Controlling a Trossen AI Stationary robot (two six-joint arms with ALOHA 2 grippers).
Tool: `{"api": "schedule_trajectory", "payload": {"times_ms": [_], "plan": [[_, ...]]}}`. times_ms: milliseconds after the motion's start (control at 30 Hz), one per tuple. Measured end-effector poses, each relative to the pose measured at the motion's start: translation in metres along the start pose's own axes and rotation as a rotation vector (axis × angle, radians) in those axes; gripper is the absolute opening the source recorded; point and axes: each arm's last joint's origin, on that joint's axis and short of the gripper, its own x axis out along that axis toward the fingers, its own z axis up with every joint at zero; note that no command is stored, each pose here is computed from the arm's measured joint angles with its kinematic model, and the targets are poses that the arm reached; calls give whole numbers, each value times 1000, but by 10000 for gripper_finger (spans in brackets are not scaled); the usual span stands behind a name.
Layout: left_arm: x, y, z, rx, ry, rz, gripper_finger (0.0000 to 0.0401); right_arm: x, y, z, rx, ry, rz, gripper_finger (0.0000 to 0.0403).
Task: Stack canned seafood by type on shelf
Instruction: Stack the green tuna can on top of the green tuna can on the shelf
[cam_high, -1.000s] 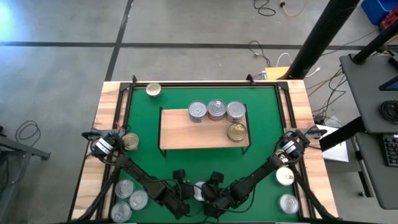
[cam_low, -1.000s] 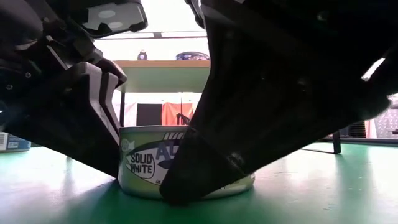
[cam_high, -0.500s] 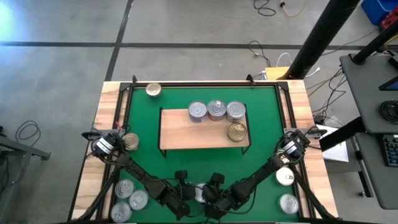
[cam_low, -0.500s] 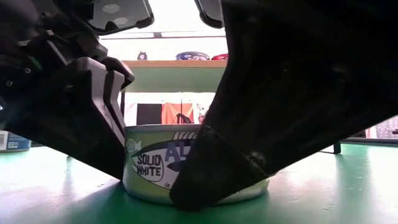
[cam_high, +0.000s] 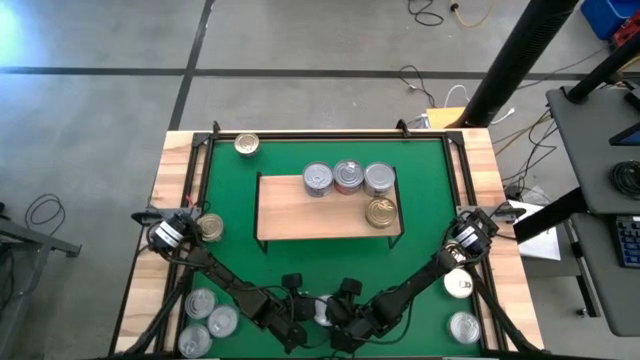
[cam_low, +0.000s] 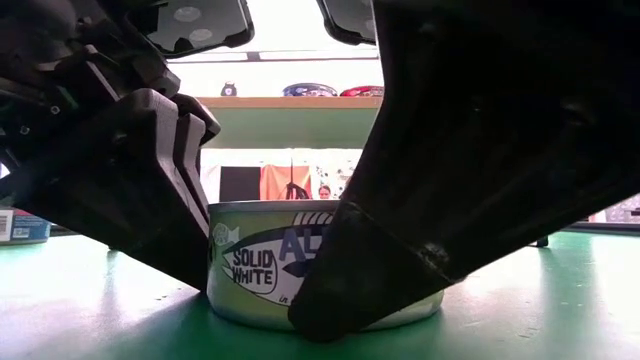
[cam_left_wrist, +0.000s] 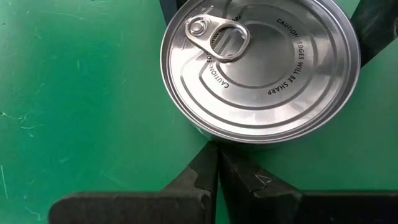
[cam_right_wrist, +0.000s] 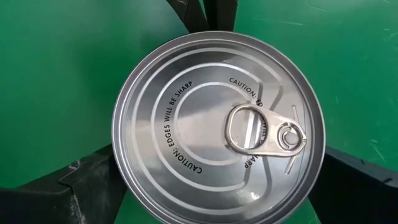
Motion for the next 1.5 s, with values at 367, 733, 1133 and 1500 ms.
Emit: {"api": "schedule_trajectory", "payload": {"times_ms": [367,733,1133,1500], "plan": [[0,0,0,125,4,-16,0,1,-2,2,-10,4,7,400],[0,-1,1,180,-7,-9,0,2,-1,2,1,-10,6,400],[0,-1,1,167,-12,-5,0,-2,0,6,62,-3,13,363],[-44,5,27,-54,30,46,0,-34,5,14,42,10,45,363]]}}
